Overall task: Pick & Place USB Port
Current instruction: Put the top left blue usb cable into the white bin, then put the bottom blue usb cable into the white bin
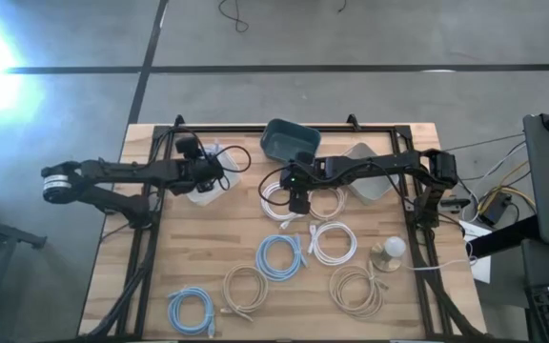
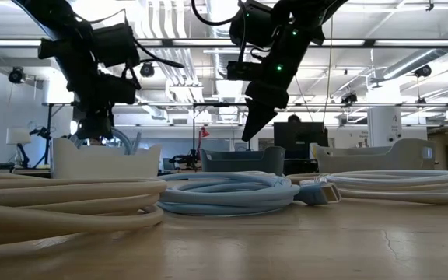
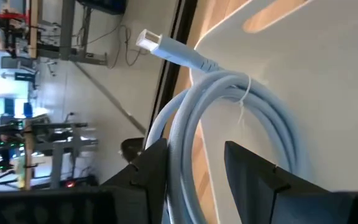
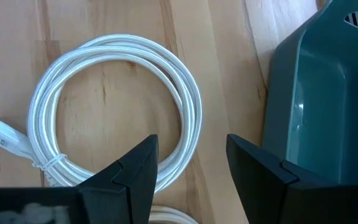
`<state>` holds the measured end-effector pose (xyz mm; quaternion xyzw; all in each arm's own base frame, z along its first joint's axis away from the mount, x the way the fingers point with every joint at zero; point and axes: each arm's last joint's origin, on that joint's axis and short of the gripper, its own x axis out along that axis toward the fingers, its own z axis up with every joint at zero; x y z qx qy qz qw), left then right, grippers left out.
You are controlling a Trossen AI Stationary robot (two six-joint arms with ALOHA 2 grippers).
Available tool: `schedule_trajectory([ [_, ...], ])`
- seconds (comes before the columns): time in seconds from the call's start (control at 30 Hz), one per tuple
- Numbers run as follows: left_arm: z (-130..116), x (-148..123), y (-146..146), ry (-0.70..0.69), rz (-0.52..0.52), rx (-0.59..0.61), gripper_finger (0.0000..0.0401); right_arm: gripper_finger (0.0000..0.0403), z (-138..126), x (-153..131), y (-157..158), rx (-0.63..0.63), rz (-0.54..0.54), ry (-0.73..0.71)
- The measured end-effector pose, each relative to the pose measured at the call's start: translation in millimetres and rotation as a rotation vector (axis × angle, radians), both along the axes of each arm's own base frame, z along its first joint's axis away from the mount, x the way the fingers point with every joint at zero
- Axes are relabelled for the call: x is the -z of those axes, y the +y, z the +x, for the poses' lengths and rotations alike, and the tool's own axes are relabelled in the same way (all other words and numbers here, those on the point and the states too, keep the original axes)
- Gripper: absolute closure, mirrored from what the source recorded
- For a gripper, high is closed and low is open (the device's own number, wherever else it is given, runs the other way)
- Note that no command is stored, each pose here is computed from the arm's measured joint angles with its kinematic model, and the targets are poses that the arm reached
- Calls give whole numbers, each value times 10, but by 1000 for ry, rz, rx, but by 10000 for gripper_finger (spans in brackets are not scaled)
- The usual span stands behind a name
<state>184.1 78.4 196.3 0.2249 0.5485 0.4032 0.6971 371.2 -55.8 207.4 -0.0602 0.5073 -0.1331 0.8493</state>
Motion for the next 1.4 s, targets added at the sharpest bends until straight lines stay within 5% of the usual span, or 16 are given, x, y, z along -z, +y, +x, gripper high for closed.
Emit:
schedule_trajectory([
  [0.53,198,-518,24,-163,-96,61,254,216,2,-1,1,-1,-1,-2],
  [0.87,301,-523,-225,-344,-632,291,254,216,6,2,19,-19,71,-15],
  [1.13,374,-517,-707,-350,-799,416,254,216,43,-11,111,-192,316,-72],
  [1.4,312,-516,-1315,-354,-939,449,254,216,135,31,268,-257,353,-119],
])
